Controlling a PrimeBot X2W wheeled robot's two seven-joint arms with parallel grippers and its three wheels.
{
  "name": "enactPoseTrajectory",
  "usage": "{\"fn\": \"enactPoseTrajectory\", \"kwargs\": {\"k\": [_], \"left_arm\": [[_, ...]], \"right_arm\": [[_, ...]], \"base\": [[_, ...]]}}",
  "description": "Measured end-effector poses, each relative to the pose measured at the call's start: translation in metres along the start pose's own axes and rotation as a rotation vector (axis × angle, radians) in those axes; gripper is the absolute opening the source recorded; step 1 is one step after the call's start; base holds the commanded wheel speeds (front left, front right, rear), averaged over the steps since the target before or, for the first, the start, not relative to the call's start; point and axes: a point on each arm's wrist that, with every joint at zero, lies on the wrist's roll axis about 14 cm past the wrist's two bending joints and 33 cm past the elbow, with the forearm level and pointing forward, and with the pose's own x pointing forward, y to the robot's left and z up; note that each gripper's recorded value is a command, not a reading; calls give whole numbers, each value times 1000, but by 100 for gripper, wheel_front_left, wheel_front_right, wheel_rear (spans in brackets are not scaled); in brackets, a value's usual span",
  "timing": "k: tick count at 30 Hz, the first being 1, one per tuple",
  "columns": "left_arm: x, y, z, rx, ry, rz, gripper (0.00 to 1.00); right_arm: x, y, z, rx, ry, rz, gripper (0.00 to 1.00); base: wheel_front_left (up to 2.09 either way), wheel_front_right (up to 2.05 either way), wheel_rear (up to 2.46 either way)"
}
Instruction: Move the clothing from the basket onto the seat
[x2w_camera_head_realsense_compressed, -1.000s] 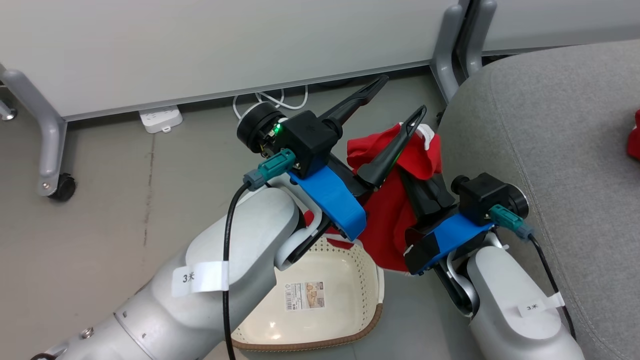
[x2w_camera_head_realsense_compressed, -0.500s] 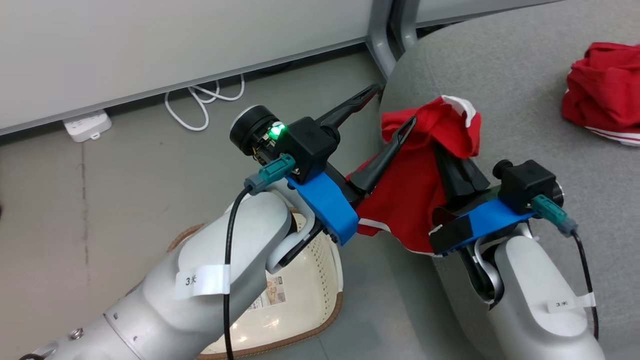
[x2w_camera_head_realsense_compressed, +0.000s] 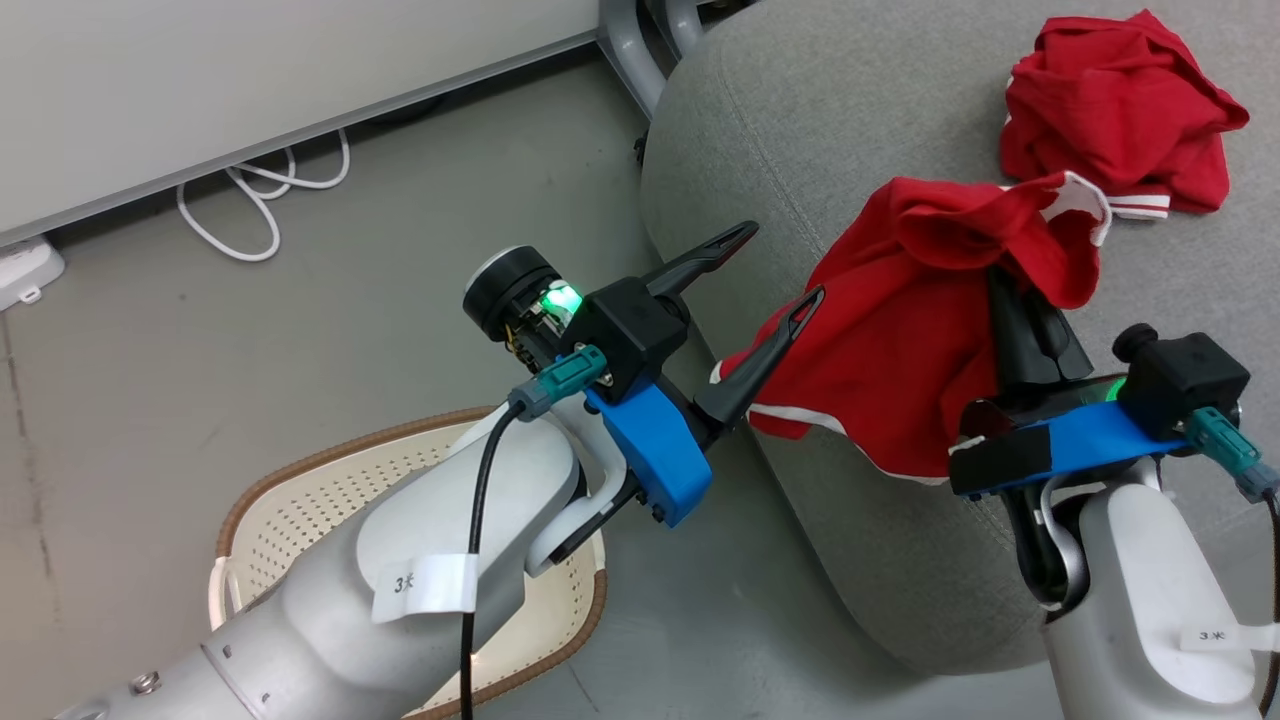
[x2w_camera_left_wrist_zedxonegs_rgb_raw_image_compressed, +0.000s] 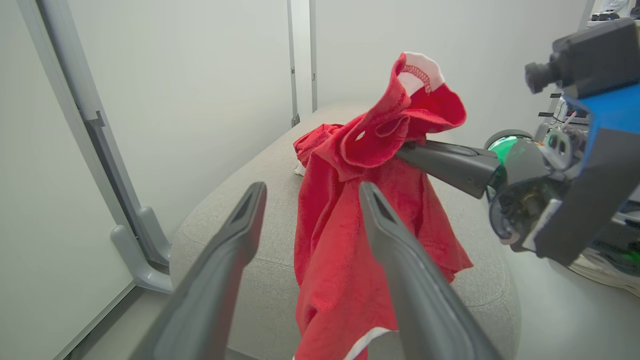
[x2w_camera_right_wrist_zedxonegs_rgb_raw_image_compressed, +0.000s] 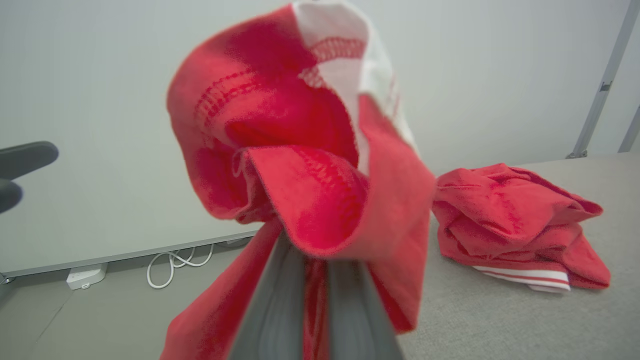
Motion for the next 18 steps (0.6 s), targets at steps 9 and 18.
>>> {"fn": "enactPoseTrajectory", "kwargs": {"k": [9,18], "left_arm": [[11,-14,-16,-20,20,-63,100],[9,-11,-19,-24,17,-52,100]], "right_arm": [[-21,-40,-7,-35,27,-117,0],[-18,-38,-9,-31,26,-111,0]], "base": [[0,0,0],[0,0,0]]}}
